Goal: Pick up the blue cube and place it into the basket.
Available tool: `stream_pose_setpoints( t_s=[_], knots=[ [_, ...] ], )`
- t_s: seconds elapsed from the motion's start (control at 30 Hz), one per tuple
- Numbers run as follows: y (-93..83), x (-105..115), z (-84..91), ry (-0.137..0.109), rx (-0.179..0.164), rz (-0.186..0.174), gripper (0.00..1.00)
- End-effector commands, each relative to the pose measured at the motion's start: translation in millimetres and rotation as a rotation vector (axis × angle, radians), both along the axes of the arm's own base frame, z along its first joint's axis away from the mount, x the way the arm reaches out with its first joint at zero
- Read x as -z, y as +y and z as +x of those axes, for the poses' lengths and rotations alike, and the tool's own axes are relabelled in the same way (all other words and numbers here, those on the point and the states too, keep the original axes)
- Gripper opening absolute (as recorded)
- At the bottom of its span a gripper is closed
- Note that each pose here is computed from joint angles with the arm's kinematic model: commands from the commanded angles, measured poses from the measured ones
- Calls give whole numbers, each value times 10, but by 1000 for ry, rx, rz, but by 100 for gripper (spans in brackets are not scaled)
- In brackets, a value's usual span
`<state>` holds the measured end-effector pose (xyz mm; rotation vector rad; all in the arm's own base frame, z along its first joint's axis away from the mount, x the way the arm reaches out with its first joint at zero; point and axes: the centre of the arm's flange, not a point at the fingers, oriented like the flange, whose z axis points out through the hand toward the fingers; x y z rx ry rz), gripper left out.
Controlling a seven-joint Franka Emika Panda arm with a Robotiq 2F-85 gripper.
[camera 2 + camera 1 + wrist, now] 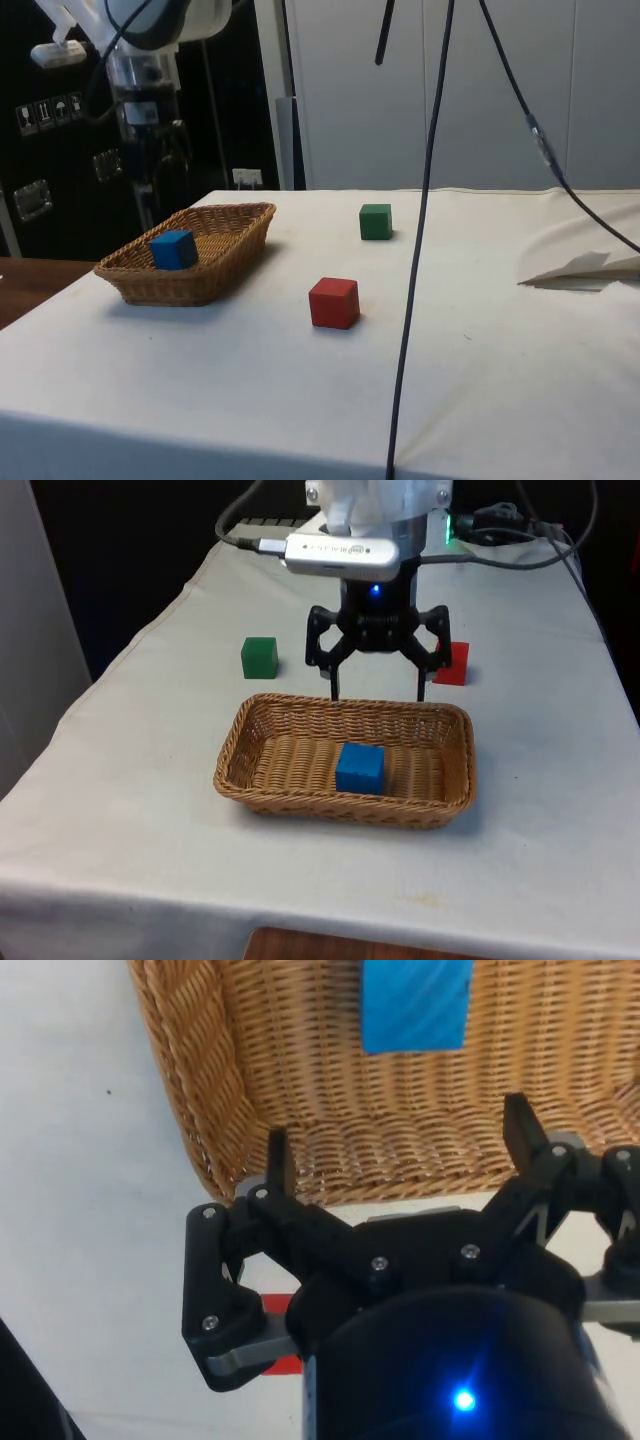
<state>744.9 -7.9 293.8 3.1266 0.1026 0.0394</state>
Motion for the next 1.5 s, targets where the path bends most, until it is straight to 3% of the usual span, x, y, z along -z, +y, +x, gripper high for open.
stream_pose_setpoints(
  t_s=[0.0, 0.3, 0.47, 0.6, 1.07, 1.4, 1.43, 1.47],
  knots=[
    [-3, -53, -16, 7, 1, -7, 100],
    [-48, -284, -114, 22, 5, -2, 100],
    [-53, -475, -269, 23, 6, -3, 100],
    [-64, -506, -299, 29, 6, 1, 100],
    [-34, -885, -708, 28, 1, -24, 100],
    [5, -965, -915, 26, 1, -24, 100],
    [3, -950, -902, 40, -2, -18, 100],
    [1, -956, -918, 38, -2, -18, 100]
  ],
)
